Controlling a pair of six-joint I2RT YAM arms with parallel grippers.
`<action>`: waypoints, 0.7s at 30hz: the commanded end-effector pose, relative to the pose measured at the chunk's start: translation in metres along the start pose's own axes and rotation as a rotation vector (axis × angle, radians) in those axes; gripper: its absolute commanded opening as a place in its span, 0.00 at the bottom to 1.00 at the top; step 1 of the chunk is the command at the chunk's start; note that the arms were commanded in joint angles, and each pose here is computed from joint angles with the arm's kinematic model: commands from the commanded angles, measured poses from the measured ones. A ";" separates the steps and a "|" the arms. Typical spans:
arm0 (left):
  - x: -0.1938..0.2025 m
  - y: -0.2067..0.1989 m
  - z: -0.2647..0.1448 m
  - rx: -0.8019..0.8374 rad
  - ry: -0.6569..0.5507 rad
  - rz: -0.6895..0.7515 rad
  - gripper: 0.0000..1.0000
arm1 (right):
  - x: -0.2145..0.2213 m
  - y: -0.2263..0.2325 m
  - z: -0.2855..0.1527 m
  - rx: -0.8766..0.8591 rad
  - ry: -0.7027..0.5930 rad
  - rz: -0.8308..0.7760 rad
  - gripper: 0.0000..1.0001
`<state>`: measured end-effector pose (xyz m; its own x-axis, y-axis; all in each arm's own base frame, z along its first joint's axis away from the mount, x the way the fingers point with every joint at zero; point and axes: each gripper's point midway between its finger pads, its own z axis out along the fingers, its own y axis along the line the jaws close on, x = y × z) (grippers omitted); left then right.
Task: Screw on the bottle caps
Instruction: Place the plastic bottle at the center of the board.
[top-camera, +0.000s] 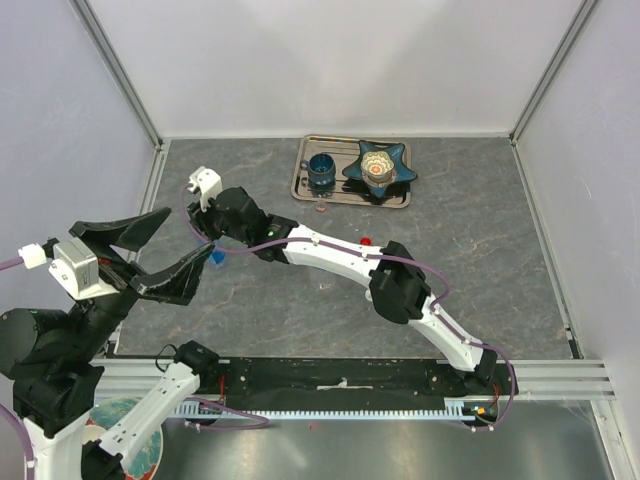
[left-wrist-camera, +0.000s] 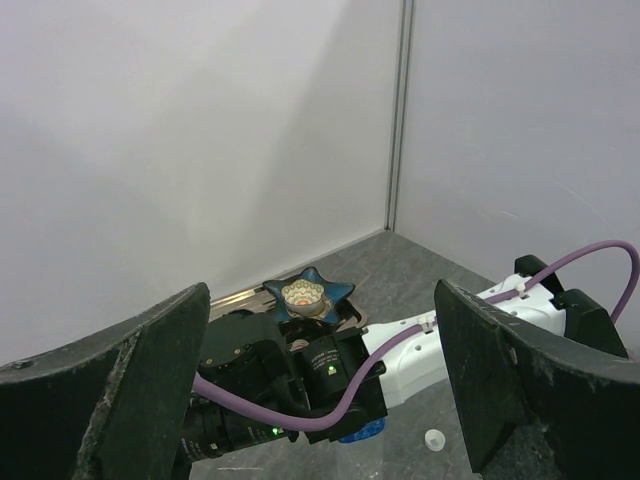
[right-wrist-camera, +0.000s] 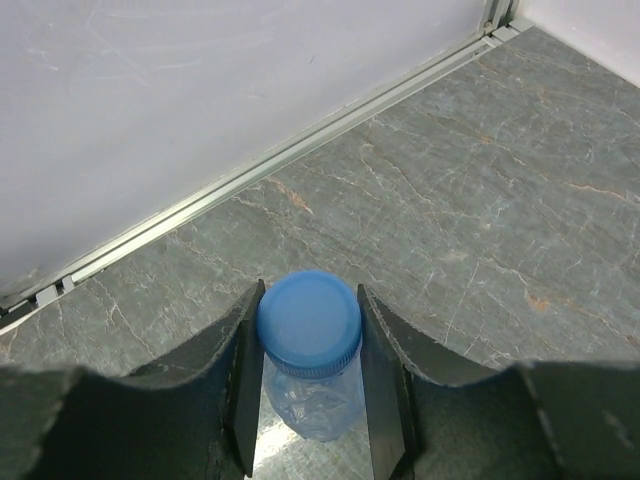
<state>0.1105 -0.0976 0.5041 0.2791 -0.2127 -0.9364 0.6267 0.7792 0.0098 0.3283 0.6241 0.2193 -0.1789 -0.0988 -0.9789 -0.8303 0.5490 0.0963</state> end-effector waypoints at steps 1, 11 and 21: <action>-0.007 -0.005 0.002 0.020 -0.029 -0.025 0.99 | -0.019 0.011 -0.011 -0.040 -0.022 0.013 0.47; -0.005 -0.006 -0.002 0.025 -0.029 -0.026 0.99 | -0.025 0.011 -0.014 -0.041 -0.015 0.000 0.70; -0.003 -0.007 -0.002 0.025 -0.027 -0.029 0.99 | -0.042 0.013 -0.019 -0.051 -0.031 -0.019 0.80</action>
<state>0.1084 -0.0996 0.4991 0.2725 -0.2126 -0.9384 0.6368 0.7710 0.0102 0.3217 0.6196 0.2005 -0.2072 -0.1679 -0.9638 -0.8405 0.5347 0.0876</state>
